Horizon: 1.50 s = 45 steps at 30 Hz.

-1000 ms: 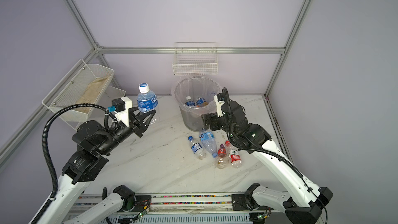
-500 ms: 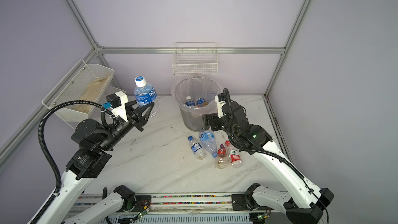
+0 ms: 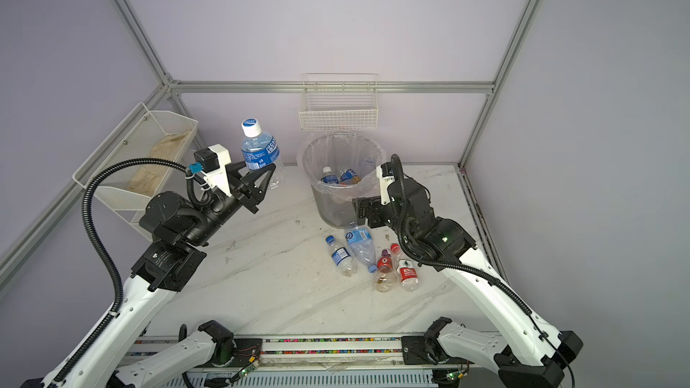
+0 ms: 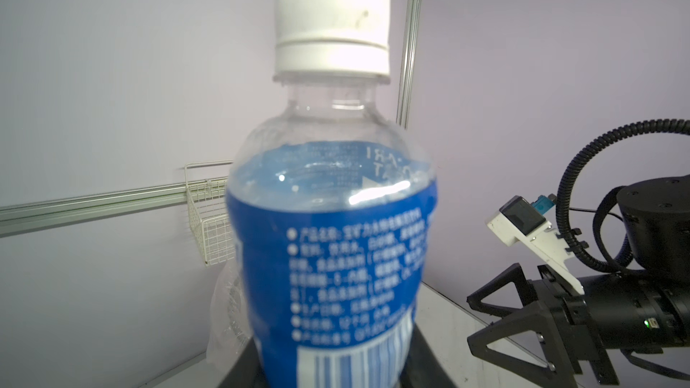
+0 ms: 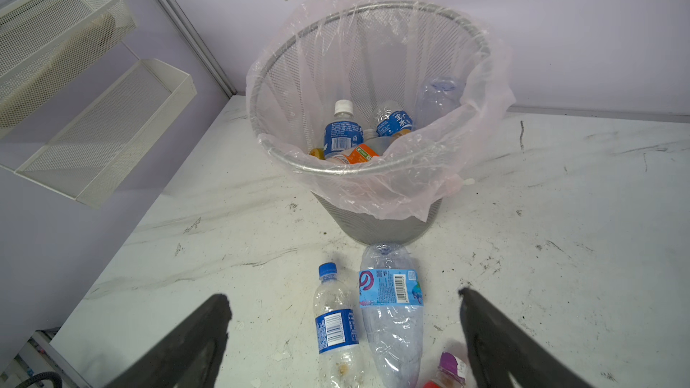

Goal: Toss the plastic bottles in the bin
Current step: 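Carry the water bottle with the left gripper up over the wastebasket, then open the left gripper to drop the water bottle into the wastebasket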

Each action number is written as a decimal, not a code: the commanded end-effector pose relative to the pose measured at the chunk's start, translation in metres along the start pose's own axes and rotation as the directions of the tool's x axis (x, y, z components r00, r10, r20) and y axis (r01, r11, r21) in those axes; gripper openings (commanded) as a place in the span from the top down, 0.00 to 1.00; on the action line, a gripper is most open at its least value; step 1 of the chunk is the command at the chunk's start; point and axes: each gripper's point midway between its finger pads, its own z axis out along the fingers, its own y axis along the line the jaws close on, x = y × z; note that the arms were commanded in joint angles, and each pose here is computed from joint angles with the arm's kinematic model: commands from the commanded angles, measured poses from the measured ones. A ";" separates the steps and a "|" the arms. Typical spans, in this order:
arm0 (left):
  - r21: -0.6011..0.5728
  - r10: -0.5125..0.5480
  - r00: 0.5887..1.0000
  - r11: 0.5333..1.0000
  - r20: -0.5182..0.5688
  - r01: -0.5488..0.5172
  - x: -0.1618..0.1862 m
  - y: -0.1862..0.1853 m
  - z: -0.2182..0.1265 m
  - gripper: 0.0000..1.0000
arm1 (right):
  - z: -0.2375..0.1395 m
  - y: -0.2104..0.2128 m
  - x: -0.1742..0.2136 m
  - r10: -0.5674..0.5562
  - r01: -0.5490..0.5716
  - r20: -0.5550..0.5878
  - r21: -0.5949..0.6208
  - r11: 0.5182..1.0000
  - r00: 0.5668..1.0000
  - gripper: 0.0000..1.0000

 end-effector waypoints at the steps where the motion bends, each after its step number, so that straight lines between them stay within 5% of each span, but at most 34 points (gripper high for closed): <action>1: 0.045 -0.024 0.984 0.999 0.179 0.017 -0.066 -0.012 -0.004 0.66 | -0.006 -0.003 -0.001 0.009 -0.009 0.015 0.009 1.000 1.000 0.03; 8: 0.097 -0.074 0.985 0.994 0.157 0.059 -0.057 -0.012 0.041 0.67 | -0.007 -0.002 -0.001 0.018 -0.018 0.014 0.005 1.000 1.000 0.03; 14: 0.081 -0.087 0.988 0.992 -0.124 0.098 0.017 0.001 0.111 0.61 | -0.017 -0.002 -0.007 0.031 -0.031 0.027 -0.001 1.000 0.999 0.02; 16: 0.014 -0.111 0.961 0.993 -0.253 0.118 0.055 0.014 0.130 0.08 | -0.023 -0.003 -0.010 0.034 -0.034 0.037 0.000 0.999 0.999 0.03; 17: -0.019 -0.105 0.948 0.994 -0.299 0.105 0.066 0.020 0.133 0.00 | -0.027 -0.003 -0.010 0.035 -0.035 0.040 0.002 0.999 0.999 0.03; 20: -0.014 -0.077 0.938 0.997 -0.339 0.077 0.065 0.018 0.130 0.00 | -0.036 -0.006 -0.012 0.039 -0.039 0.052 0.005 0.999 0.998 0.03; 28: -0.007 -0.001 0.970 1.000 -0.244 0.000 0.016 0.009 0.087 0.00 | -0.031 -0.001 -0.010 0.041 -0.040 0.044 -0.016 0.999 0.998 0.03; 45: -0.013 0.044 0.955 0.999 -0.292 -0.050 0.049 0.006 0.018 0.00 | -0.013 0.003 -0.005 0.031 -0.031 0.001 -0.017 0.999 1.000 0.03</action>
